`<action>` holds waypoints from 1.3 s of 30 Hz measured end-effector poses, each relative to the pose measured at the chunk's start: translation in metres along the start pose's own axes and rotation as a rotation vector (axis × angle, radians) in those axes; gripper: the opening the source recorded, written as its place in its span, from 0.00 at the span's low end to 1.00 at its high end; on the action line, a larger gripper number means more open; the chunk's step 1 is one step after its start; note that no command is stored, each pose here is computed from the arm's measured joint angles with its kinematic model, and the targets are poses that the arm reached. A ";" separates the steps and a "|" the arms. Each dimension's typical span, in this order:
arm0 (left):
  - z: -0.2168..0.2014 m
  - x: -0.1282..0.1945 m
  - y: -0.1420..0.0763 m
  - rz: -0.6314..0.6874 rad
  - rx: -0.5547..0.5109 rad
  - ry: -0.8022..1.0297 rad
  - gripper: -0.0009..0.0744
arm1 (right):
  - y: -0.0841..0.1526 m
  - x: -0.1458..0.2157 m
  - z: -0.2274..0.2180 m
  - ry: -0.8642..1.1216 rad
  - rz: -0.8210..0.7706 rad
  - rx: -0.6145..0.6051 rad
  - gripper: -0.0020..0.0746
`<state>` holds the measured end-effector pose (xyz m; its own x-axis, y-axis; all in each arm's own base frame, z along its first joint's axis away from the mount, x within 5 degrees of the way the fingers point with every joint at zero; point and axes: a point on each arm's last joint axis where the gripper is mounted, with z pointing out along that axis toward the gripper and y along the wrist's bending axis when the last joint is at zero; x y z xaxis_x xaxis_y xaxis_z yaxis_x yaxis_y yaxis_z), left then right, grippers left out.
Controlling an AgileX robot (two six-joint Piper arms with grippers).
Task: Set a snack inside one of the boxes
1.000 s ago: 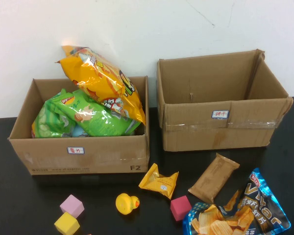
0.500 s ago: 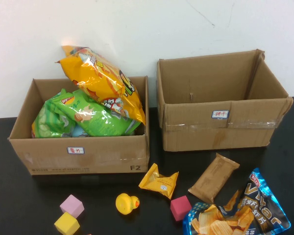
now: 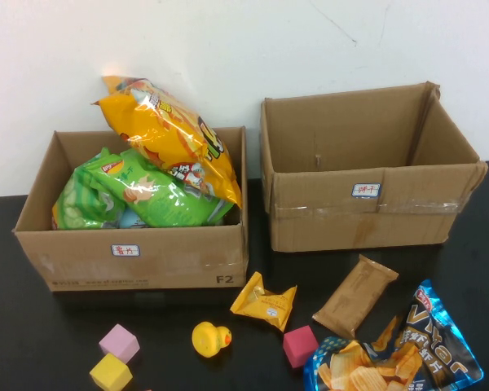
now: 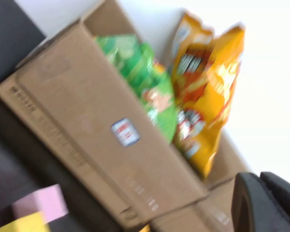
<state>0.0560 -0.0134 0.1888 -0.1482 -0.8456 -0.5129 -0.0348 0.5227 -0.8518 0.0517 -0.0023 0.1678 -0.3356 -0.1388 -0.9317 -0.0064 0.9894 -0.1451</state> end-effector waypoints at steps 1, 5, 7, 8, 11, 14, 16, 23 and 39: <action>0.000 -0.002 -0.001 -0.041 0.015 -0.024 0.01 | 0.000 0.000 0.000 0.000 0.000 0.000 0.02; -0.003 0.001 -0.012 0.094 0.047 0.064 0.01 | 0.000 0.000 0.000 0.000 0.000 0.000 0.02; -0.006 -0.005 -0.036 0.280 0.038 0.173 0.01 | 0.000 0.000 0.000 0.000 0.000 0.000 0.02; -0.005 -0.010 -0.044 0.350 0.014 0.214 0.01 | 0.000 0.000 0.000 0.000 0.000 0.000 0.02; 0.006 -0.025 -0.063 0.542 -0.079 0.350 0.01 | 0.000 0.000 0.000 0.000 0.000 0.000 0.02; 0.027 -0.036 -0.074 0.698 -0.148 0.539 0.01 | 0.000 0.000 0.000 0.000 0.000 0.000 0.02; 0.048 -0.044 -0.079 0.762 -0.172 0.655 0.01 | 0.000 0.000 0.000 0.000 0.000 0.000 0.02; 0.132 -0.054 -0.094 0.906 -0.148 0.921 0.01 | 0.000 0.000 0.000 0.000 0.000 0.000 0.02; 0.249 0.120 -0.143 1.319 -0.079 1.210 0.13 | 0.000 0.000 0.000 0.000 0.000 0.000 0.02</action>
<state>0.2894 -0.2165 0.2224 -0.6819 0.6156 -0.3950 0.6569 0.7529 0.0395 0.0517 -0.0023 0.1678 -0.3356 -0.1388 -0.9317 -0.0064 0.9894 -0.1451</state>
